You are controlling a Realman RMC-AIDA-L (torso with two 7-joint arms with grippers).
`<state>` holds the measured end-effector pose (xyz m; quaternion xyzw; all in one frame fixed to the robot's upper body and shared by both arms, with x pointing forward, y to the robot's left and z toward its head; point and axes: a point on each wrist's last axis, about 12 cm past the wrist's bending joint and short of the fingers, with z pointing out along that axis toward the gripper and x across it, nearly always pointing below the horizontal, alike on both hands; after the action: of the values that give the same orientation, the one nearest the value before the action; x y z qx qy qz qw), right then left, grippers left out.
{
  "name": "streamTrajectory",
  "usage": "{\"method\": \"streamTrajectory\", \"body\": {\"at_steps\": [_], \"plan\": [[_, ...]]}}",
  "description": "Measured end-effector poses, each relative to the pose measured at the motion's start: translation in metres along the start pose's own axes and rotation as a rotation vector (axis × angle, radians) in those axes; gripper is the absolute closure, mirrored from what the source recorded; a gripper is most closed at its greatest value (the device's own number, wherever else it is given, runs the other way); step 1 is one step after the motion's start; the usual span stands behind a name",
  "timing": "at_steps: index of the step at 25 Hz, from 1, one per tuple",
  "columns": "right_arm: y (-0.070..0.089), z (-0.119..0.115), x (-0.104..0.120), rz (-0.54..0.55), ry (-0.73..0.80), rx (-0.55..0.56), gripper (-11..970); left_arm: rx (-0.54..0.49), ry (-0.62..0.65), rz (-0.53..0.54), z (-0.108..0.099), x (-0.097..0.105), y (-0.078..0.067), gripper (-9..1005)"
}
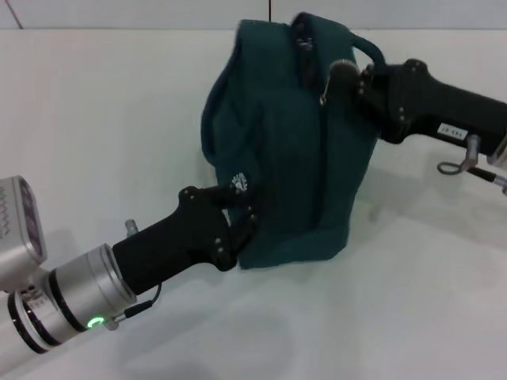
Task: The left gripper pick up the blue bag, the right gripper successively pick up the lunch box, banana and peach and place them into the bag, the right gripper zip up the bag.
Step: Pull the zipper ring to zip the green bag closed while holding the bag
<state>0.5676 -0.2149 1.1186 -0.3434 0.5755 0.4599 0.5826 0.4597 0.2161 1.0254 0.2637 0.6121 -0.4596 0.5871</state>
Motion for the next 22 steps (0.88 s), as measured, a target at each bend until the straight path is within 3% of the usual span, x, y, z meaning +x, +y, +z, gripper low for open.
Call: {"method": "streamTrajectory", "body": {"at_steps": [3,7,14,22], "plan": [[-0.007,0.001,-0.001,-0.001,0.002,0.048,944,0.012,0.013,0.000,-0.001,0.001,-0.001,897],[-0.014,0.002,-0.001,-0.004,0.008,0.107,944,0.025,0.027,0.000,-0.003,0.003,-0.003,918],[-0.015,0.005,-0.005,-0.058,-0.019,0.115,944,0.057,0.052,0.004,-0.004,0.004,-0.005,955],[-0.023,0.003,-0.007,-0.103,-0.029,0.177,944,0.074,0.027,0.036,-0.014,-0.001,-0.005,936]]}}
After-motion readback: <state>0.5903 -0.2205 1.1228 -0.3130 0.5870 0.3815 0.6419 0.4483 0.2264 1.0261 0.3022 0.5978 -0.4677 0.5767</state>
